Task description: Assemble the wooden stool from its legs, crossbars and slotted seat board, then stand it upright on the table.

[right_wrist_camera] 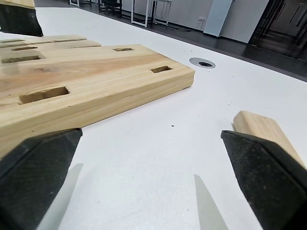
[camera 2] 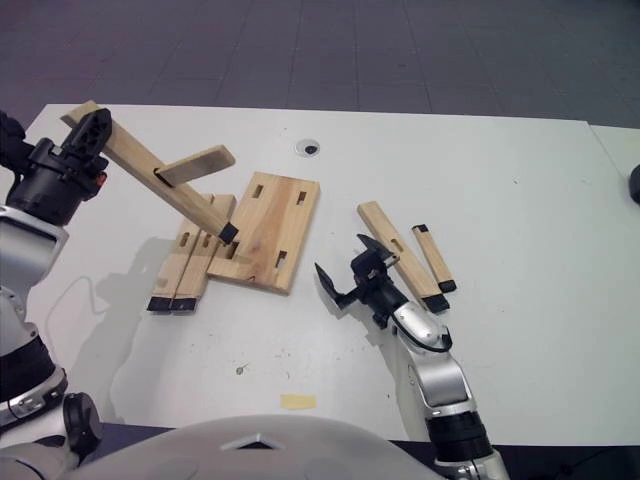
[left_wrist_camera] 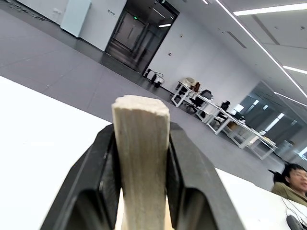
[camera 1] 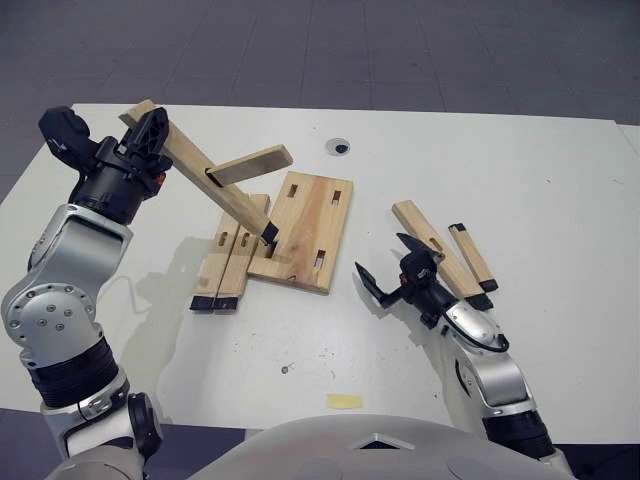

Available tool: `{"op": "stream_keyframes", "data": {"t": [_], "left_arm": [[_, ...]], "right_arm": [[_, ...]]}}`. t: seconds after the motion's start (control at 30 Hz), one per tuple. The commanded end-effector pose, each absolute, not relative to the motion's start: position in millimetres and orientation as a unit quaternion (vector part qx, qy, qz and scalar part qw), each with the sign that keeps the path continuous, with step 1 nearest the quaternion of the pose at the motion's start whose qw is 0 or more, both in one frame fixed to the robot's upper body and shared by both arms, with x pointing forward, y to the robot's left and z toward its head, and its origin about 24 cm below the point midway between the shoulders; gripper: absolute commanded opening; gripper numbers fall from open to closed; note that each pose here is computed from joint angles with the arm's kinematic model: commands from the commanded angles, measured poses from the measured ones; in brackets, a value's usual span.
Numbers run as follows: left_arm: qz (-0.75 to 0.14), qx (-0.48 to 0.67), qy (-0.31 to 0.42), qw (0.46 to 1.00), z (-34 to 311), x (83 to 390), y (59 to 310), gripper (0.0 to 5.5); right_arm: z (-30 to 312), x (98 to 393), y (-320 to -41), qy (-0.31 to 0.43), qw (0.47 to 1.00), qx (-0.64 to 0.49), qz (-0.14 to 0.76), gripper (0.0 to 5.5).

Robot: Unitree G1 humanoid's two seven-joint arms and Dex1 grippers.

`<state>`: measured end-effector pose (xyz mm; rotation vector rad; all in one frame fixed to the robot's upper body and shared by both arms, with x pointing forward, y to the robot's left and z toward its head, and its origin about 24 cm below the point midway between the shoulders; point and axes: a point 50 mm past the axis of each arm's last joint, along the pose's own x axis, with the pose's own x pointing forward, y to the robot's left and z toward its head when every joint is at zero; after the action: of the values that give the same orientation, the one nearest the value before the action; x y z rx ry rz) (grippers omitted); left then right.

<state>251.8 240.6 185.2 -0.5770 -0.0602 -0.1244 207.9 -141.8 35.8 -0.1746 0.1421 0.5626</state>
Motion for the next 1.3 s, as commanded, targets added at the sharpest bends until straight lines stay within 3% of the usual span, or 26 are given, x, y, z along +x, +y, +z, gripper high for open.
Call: {"op": "stream_keyframes", "data": {"t": [0.03, 0.83, 1.0, 1.3], "left_arm": [[-0.043, -0.297, -0.028, 0.954, 174.0, 252.6, 236.2, 1.03], [-0.022, -0.277, 0.007, 0.961, 157.3, 236.7, 235.3, 1.03], [-0.021, -0.229, 0.005, 0.973, 157.7, 235.1, 237.8, 1.03], [-0.09, -0.101, 0.041, 0.99, 132.1, 222.6, 218.1, 1.04]], "right_arm": [[39.1, 210.5, -144.2, 0.07, 0.954, -0.085, 0.278, 5.4], [38.8, 208.7, -150.2, 0.074, 0.955, -0.097, 0.27, 5.4], [39.9, 209.2, -147.5, 0.069, 0.955, -0.094, 0.272, 5.4], [44.7, 215.2, -147.0, 0.056, 0.957, -0.101, 0.268, 5.4]]}}
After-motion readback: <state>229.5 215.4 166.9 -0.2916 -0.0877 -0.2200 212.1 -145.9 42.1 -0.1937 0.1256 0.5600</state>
